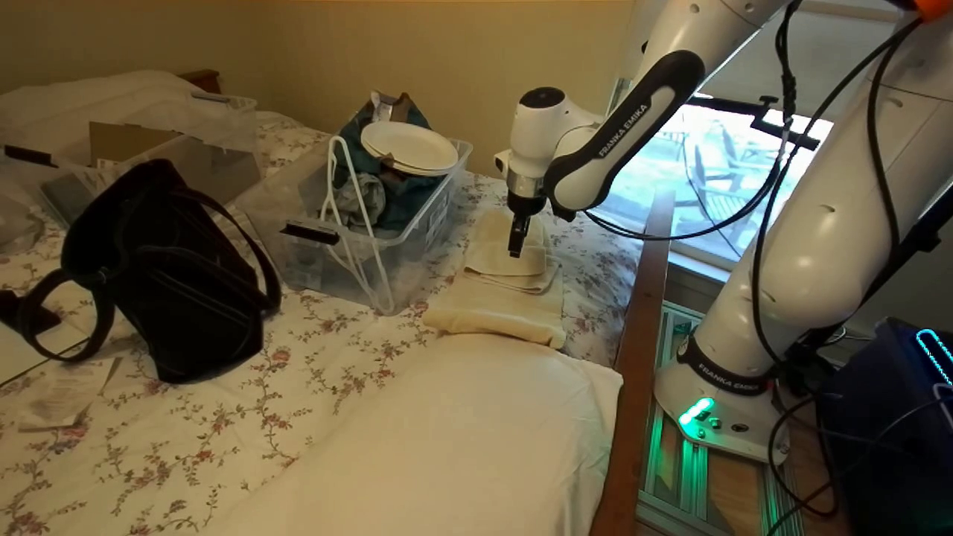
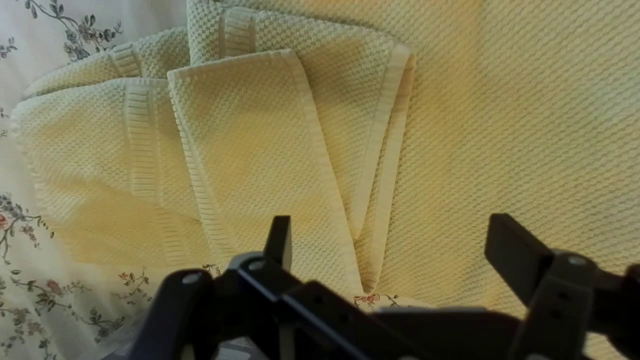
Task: Unfold the towel
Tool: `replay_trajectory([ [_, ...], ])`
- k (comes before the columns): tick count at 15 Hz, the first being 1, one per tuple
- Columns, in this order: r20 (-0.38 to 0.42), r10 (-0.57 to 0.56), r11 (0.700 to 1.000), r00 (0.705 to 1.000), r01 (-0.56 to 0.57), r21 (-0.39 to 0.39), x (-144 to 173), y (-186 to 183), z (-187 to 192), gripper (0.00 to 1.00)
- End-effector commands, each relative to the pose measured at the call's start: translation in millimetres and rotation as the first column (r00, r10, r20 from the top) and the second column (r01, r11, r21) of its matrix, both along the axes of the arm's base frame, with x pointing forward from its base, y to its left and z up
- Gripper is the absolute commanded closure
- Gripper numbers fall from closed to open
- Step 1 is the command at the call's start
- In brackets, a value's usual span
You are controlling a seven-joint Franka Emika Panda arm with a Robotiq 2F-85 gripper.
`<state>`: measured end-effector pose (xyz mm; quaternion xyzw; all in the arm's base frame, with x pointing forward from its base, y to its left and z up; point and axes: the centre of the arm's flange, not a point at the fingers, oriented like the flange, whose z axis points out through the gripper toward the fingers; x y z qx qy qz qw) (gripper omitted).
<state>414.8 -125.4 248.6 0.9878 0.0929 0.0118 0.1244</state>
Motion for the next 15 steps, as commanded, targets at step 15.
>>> replay_trajectory([
  [15, -0.045, -0.076, 0.996, 0.996, 0.078, 0.053, 47.4, -29.2, -163.6, 0.0],
])
